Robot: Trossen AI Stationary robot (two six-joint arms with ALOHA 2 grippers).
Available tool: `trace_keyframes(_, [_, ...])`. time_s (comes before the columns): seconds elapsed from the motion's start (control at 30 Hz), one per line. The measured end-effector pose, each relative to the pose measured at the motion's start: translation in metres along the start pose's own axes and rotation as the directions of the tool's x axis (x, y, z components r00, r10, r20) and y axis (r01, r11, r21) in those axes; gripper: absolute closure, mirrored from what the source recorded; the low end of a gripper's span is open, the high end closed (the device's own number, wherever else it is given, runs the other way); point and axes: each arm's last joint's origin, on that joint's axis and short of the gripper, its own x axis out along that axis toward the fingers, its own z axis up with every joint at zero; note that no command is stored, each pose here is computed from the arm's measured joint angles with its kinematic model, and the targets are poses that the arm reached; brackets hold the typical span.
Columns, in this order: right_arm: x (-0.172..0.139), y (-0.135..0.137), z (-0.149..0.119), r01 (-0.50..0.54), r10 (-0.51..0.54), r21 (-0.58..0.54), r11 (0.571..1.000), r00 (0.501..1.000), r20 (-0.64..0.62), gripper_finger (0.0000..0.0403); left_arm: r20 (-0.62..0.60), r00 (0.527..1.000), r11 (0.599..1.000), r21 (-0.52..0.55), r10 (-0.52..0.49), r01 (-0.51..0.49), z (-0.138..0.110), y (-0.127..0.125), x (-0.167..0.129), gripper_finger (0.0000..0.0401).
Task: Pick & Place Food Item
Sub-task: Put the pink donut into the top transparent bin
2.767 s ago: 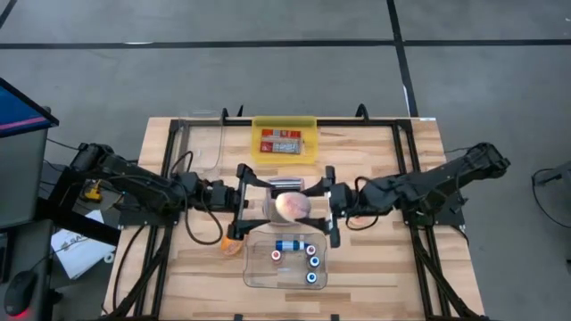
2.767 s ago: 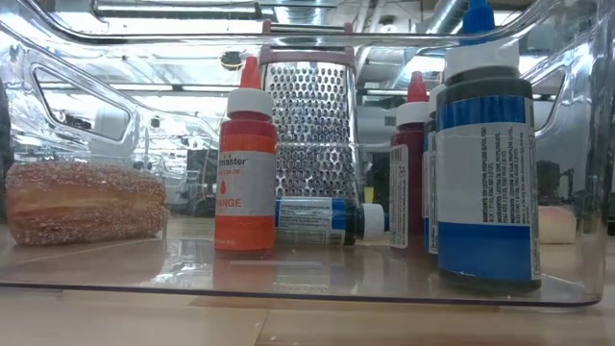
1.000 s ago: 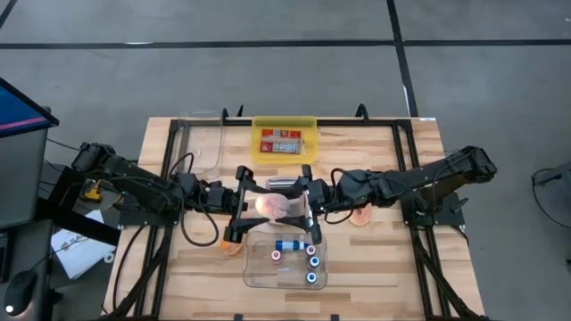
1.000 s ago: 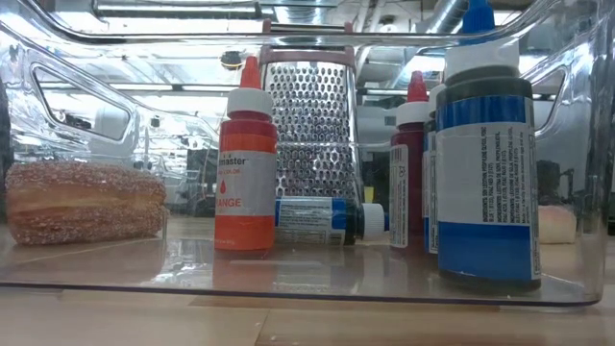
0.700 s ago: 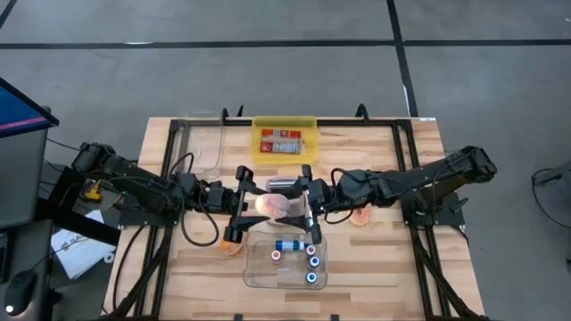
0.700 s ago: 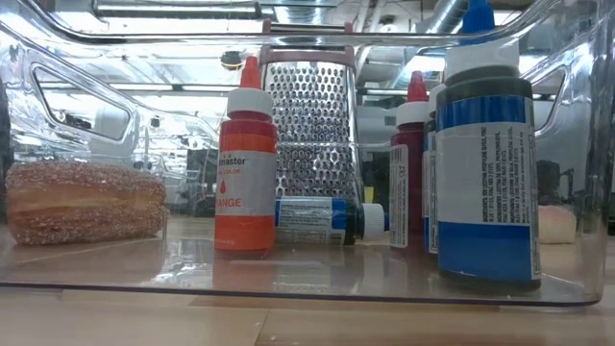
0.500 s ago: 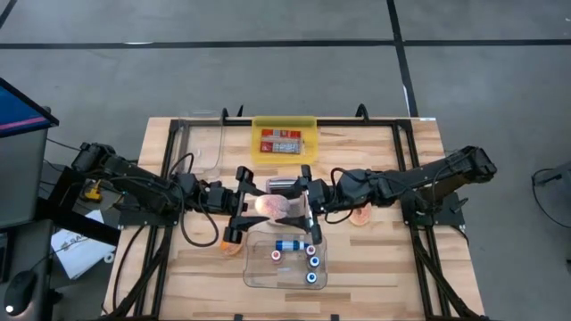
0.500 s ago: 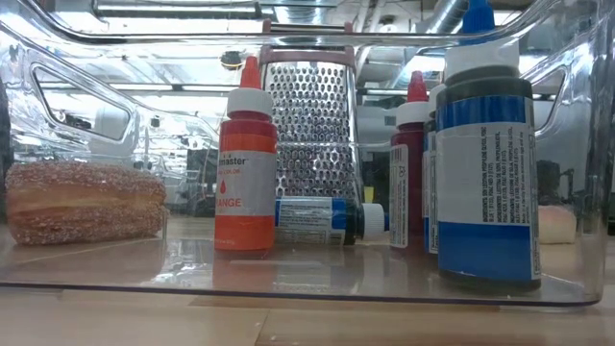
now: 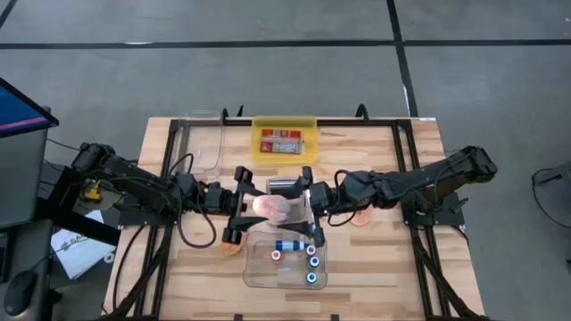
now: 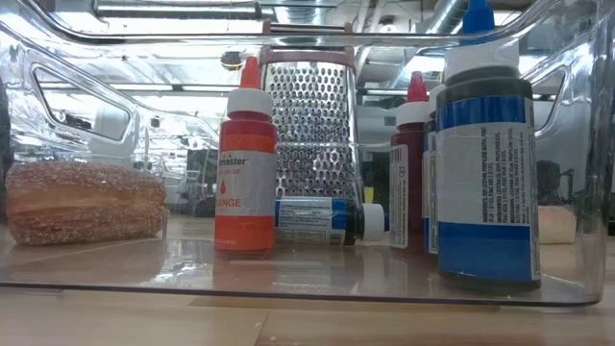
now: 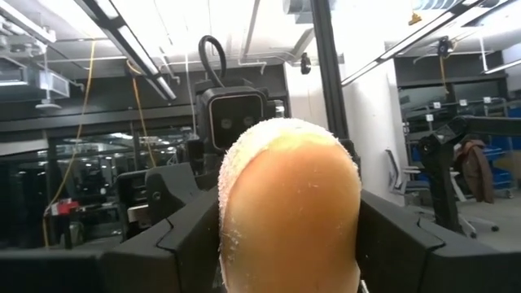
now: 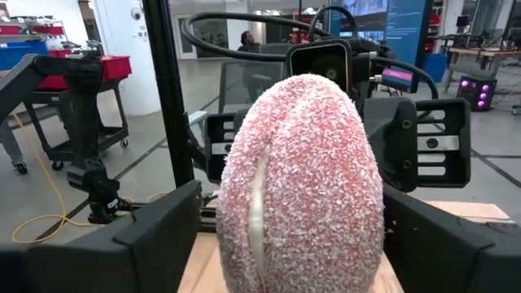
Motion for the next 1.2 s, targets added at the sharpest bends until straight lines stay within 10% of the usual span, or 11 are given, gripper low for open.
trace_keyframes(0.4, [-0.012, 0.002, 0.013, 0.101, -0.097, -0.076, 0.992, 0.994, 0.055, 0.0049, -0.036, 0.998, 0.999, 0.013, 0.047, -0.046, -0.003, 0.001, 0.000, 0.0174])
trace_keyframes(0.7, [-0.042, 0.024, 0.031, 0.130, -0.124, -0.089, 0.988, 0.990, 0.067, 0.0049, -0.060, 0.943, 0.931, 0.191, 0.327, -0.310, 0.023, 0.023, -0.015, 0.0174])
trace_keyframes(0.9, [-0.056, 0.041, 0.029, 0.188, -0.187, -0.094, 0.978, 0.982, 0.022, 0.0049, -0.151, 0.828, 0.831, 0.250, 0.541, -0.498, 0.052, 0.053, -0.046, 0.0174])
trace_keyframes(1.2, [-0.062, 0.055, 0.019, 0.240, -0.244, -0.065, 0.969, 0.968, -0.062, 0.0049, -0.310, 0.518, 0.601, 0.340, 0.797, -0.723, 0.051, 0.087, -0.089, 0.0174])
